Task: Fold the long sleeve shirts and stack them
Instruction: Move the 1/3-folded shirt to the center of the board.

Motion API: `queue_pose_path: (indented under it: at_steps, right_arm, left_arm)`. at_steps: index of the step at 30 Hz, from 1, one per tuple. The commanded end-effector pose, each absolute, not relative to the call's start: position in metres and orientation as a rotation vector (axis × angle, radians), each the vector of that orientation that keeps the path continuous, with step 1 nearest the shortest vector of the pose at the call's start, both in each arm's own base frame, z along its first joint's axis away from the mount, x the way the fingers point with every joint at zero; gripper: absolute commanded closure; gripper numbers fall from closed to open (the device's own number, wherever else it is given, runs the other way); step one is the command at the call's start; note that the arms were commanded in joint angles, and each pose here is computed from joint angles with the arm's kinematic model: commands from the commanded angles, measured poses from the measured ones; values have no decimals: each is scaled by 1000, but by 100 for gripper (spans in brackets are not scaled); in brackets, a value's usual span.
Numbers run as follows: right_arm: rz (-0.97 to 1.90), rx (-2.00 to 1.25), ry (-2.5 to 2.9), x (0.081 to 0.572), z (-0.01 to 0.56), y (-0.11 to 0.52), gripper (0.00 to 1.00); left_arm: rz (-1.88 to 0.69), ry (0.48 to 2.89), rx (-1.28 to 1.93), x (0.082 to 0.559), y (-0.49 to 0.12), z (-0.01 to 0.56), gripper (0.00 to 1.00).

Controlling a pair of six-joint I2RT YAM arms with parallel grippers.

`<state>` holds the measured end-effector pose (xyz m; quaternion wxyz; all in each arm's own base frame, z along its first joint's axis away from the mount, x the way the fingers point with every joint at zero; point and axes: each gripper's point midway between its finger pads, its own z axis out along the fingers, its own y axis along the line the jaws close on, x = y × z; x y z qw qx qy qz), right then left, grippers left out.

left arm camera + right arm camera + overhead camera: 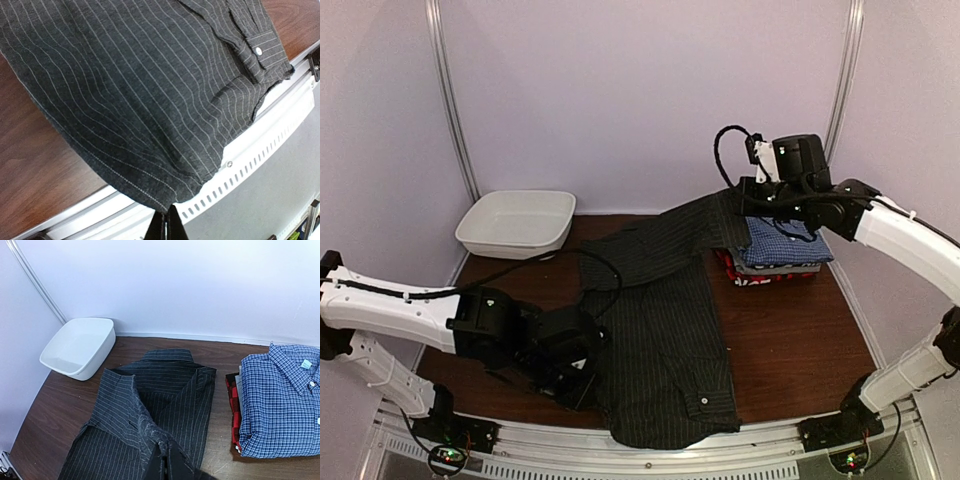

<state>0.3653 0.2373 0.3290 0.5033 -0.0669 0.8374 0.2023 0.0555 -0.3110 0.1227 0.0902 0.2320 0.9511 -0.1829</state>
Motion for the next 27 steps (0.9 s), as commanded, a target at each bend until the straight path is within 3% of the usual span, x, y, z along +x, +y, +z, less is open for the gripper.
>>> queue_pose_path:
  at_steps: [1,7,14,21,27]
  right_arm:
    - [534,-212,2046,359,322,241,100]
    - [779,-351,2160,315,256,292,100]
    - [835,-524,2325,258,158,351,100]
    - [803,-580,2456,246,81,380,100]
    - [670,-533,2540,264,33,380,100]
  left_arm:
    - [-387,2851,621,74,-275,122,100]
    - [-413,2918,449,85,-235,92,100]
    - [-511,2963,478,76,-248,70,100]
    - [-543,2938,460,86,-263,60,100]
    - [-500,2934,408,111,-259,45,100]
